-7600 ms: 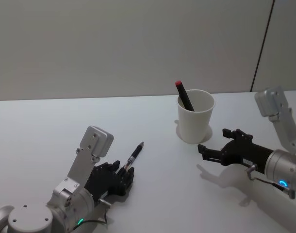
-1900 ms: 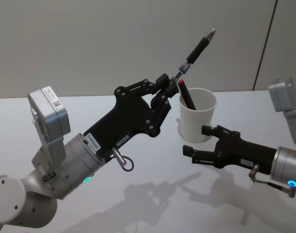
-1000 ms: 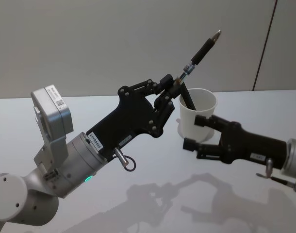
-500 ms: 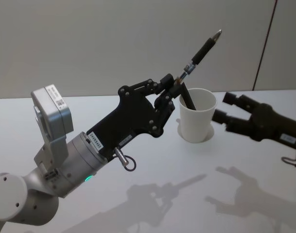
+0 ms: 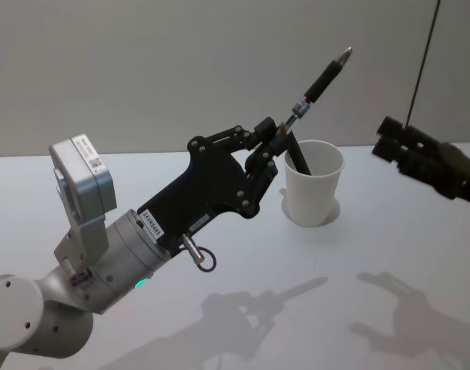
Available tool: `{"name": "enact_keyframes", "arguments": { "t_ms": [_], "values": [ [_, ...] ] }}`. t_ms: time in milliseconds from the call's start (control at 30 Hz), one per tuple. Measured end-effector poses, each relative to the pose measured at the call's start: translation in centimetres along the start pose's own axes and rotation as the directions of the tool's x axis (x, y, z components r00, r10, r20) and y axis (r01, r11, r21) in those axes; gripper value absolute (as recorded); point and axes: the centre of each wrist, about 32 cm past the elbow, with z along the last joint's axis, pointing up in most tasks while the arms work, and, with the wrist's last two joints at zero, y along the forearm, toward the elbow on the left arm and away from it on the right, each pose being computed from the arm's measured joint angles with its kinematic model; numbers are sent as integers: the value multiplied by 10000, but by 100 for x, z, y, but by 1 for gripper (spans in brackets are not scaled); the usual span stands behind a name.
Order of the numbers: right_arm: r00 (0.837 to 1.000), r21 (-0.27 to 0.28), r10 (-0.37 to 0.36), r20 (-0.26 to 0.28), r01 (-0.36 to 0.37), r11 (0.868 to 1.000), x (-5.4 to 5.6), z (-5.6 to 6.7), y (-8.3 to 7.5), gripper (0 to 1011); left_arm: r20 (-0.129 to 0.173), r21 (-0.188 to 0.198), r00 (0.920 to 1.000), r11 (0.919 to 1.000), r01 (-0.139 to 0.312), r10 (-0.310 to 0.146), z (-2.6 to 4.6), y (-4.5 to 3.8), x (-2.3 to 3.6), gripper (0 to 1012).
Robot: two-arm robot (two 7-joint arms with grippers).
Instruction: Place the pen into the pen holder.
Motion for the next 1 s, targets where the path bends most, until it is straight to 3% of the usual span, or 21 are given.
{"name": "enact_keyframes", "arguments": {
  "t_ms": [400,1000],
  "values": [
    [9922,997,800,-955,-705,9925,-59,-41,137,1002,0,1,10000,10000,0,0,0,0,0,169],
    [9887,1228,985,-1132,-844,9888,-93,-137,469,1002,0,0,10000,10000,-2,2,0,0,0,169]
  ]
}}
